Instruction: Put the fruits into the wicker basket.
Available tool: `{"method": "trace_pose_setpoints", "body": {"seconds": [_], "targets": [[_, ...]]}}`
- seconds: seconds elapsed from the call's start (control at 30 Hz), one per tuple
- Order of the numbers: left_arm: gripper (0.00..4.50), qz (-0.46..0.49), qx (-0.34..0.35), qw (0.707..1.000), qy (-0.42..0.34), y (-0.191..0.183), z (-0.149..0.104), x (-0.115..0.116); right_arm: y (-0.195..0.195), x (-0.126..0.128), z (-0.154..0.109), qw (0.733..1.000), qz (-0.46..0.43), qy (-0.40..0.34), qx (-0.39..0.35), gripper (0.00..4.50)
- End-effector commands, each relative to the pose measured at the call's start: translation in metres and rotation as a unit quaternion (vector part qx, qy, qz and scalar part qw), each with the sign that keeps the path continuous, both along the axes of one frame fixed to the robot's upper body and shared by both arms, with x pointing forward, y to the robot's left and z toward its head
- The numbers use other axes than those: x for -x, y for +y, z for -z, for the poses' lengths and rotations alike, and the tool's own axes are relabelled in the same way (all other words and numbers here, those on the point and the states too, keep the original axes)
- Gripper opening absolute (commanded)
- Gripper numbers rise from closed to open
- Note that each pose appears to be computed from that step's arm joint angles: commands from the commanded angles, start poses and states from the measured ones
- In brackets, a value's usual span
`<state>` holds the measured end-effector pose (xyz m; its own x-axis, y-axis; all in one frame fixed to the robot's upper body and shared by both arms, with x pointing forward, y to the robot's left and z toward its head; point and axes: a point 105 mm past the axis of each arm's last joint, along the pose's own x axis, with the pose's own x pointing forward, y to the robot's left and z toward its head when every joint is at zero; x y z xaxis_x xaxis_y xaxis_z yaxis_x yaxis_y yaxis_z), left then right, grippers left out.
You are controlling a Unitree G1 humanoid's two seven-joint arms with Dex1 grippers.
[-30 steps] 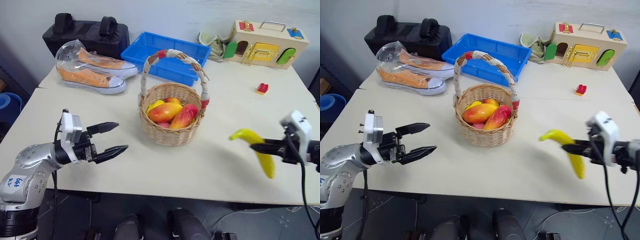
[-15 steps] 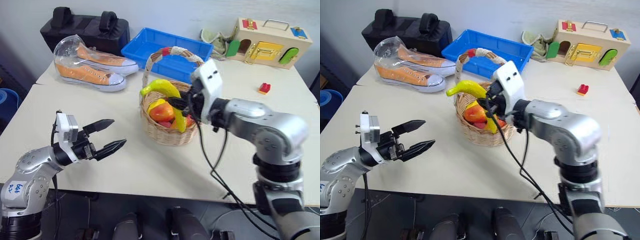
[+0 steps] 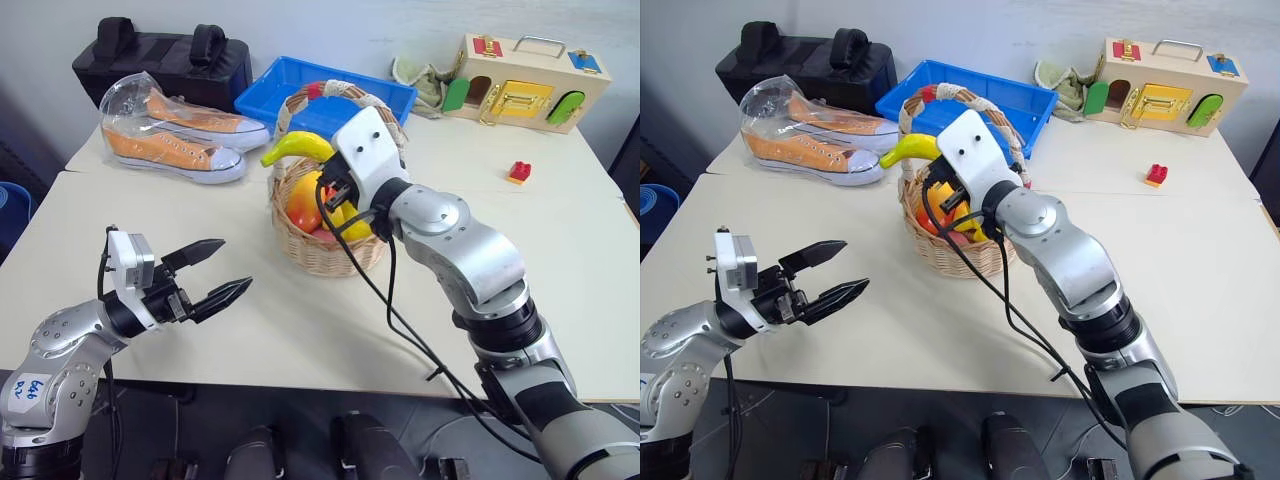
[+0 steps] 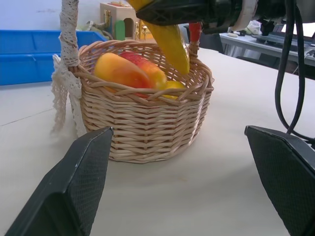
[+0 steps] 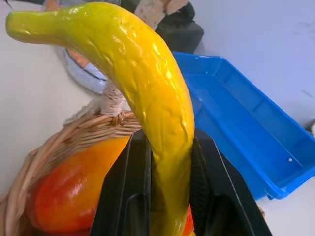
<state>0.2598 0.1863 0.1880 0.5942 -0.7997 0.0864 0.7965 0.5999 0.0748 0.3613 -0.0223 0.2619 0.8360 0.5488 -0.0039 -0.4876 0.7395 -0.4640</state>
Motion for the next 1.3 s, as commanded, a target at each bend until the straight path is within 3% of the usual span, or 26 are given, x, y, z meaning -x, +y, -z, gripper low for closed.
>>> {"method": "trace_pose_setpoints", "body": {"seconds": [0.03,0.37,0.4,0.5,0.57,0.67,0.77,0.87,1.07,1.23,1.3], "targets": [[4.50,0.005,0.001,0.999,-0.033,-0.002,-0.015,0.007,-0.007,-0.008,0.004,1.000,0.023,0.012,0.016,0.93],[4.50,0.003,-0.003,0.999,-0.034,-0.001,-0.016,0.008,-0.009,0.001,-0.023,1.000,-0.001,-0.023,-0.019,4.32],[4.50,0.003,-0.003,0.999,-0.035,-0.001,-0.017,0.008,-0.017,0.002,-0.025,1.000,0.003,-0.021,-0.020,4.47],[4.50,0.005,-0.004,0.999,-0.035,0.000,-0.018,0.008,-0.031,0.011,-0.026,1.000,-0.008,-0.006,-0.027,4.47],[4.50,0.006,-0.003,0.999,-0.033,0.000,-0.018,0.007,-0.019,0.029,-0.024,0.993,-0.092,0.033,-0.069,4.47],[4.50,0.010,0.000,0.999,-0.030,-0.001,-0.019,0.005,-0.026,0.042,-0.011,0.982,-0.123,0.083,-0.114,4.47],[4.50,0.024,-0.001,0.999,-0.027,-0.003,-0.020,0.001,-0.044,0.072,0.009,0.963,-0.209,0.084,-0.146,4.47],[4.50,0.036,-0.010,0.999,-0.026,-0.003,-0.022,-0.002,-0.065,0.087,0.020,0.958,-0.220,0.059,-0.171,4.47],[4.50,0.038,-0.032,0.998,-0.035,0.008,-0.028,-0.004,-0.141,0.103,0.047,0.976,-0.062,-0.026,-0.207,4.47],[4.50,0.044,-0.064,0.996,-0.034,0.017,-0.025,-0.004,-0.193,0.123,0.104,0.987,0.053,-0.011,-0.152,4.47],[4.50,0.042,-0.067,0.996,-0.030,0.021,-0.024,-0.005,-0.201,0.125,0.111,0.983,0.074,-0.014,-0.165,4.47]]}}
